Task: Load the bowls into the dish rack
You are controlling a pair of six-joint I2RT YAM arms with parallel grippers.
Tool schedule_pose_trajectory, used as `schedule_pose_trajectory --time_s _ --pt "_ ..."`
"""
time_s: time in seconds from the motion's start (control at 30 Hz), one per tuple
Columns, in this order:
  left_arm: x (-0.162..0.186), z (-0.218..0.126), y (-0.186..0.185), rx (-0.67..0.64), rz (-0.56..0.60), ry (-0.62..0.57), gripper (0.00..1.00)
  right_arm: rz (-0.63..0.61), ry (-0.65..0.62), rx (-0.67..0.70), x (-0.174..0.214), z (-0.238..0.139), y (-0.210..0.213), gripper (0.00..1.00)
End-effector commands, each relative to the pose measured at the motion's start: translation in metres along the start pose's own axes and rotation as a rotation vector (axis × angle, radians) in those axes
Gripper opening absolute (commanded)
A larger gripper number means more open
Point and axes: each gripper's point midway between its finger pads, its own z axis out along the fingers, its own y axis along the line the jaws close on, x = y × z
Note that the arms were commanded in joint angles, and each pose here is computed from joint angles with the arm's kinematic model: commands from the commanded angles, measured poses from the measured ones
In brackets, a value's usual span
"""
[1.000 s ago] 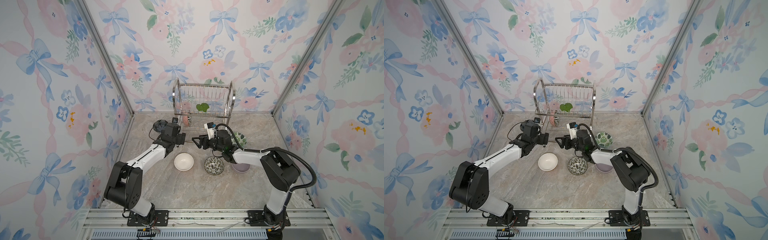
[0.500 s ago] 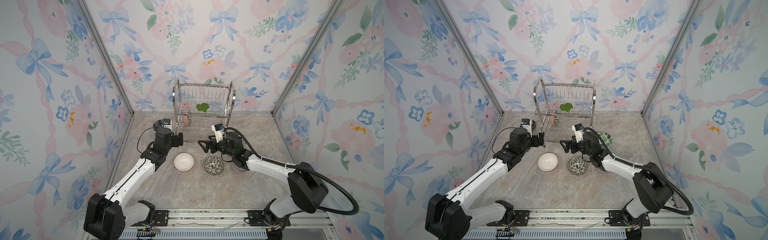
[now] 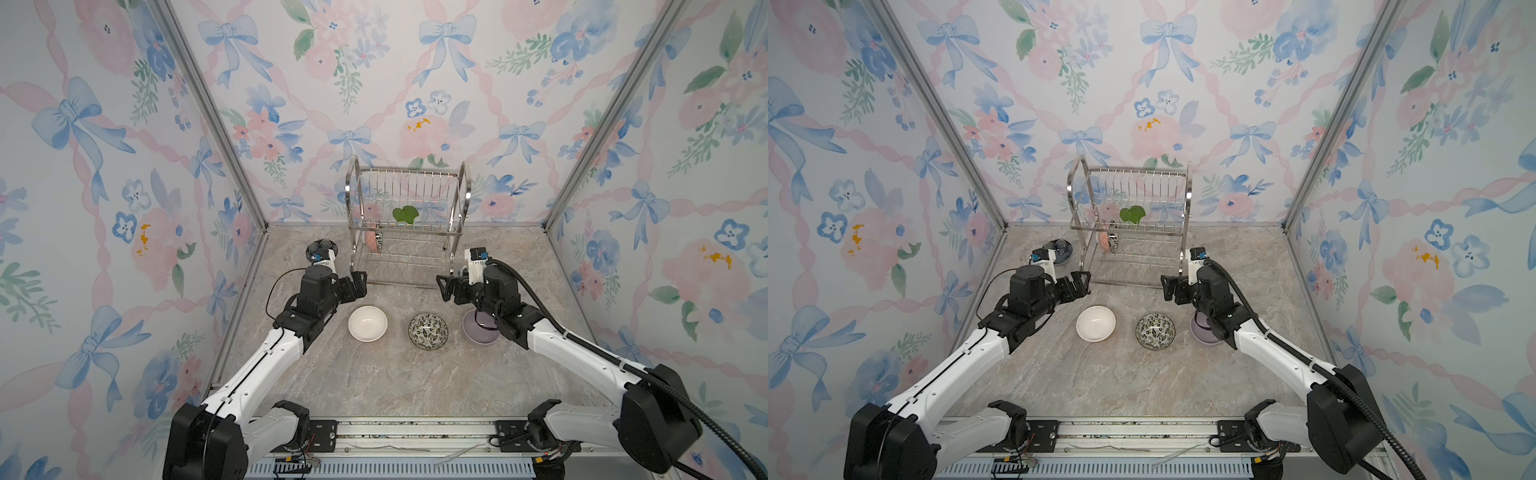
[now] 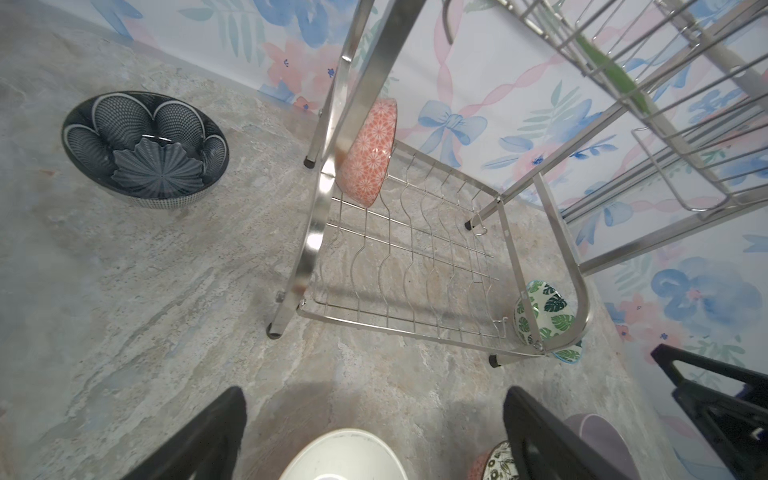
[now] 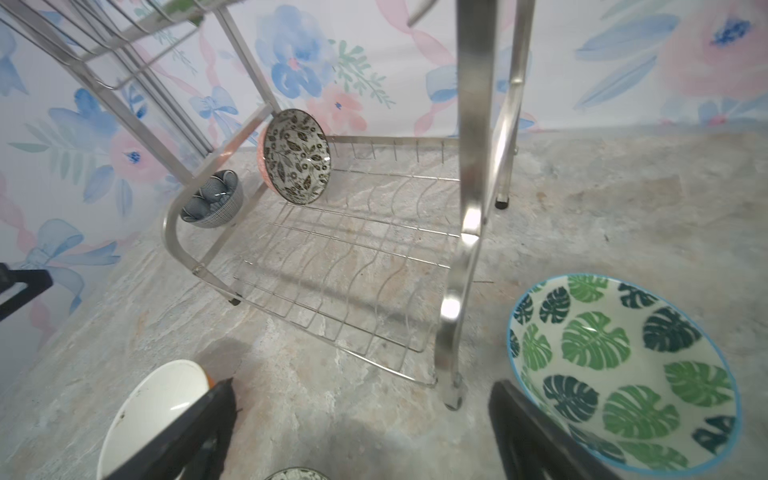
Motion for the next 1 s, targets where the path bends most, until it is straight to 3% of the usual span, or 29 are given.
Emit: schedule_pose_trajectory --time_s 0.0,0.1,0.5,0.77,0.97 --pt "0.019 0.003 -0.001 0.031 -0.032 0.038 0.98 0.044 0.088 0.083 0.016 0.012 -0.023 0.97" --pt "0.022 0.0 0.0 0.031 -0.042 0.029 0.98 0.019 0.095 0.041 0.016 0.024 -0.016 0.97" --pt "0.027 -0.006 0.008 0.01 -0.062 0.01 0.98 0.016 0.094 0.096 0.011 0.057 -0.016 0.99" --pt "0.03 -0.008 0.011 0.0 -0.06 0.011 0.98 -0.026 0.034 0.029 -0.006 0.086 -0.002 0.92" --pt "0.03 -0.013 0.013 -0.007 -0.055 0.006 0.98 -0.047 0.057 0.002 -0.008 0.114 0.002 0.9"
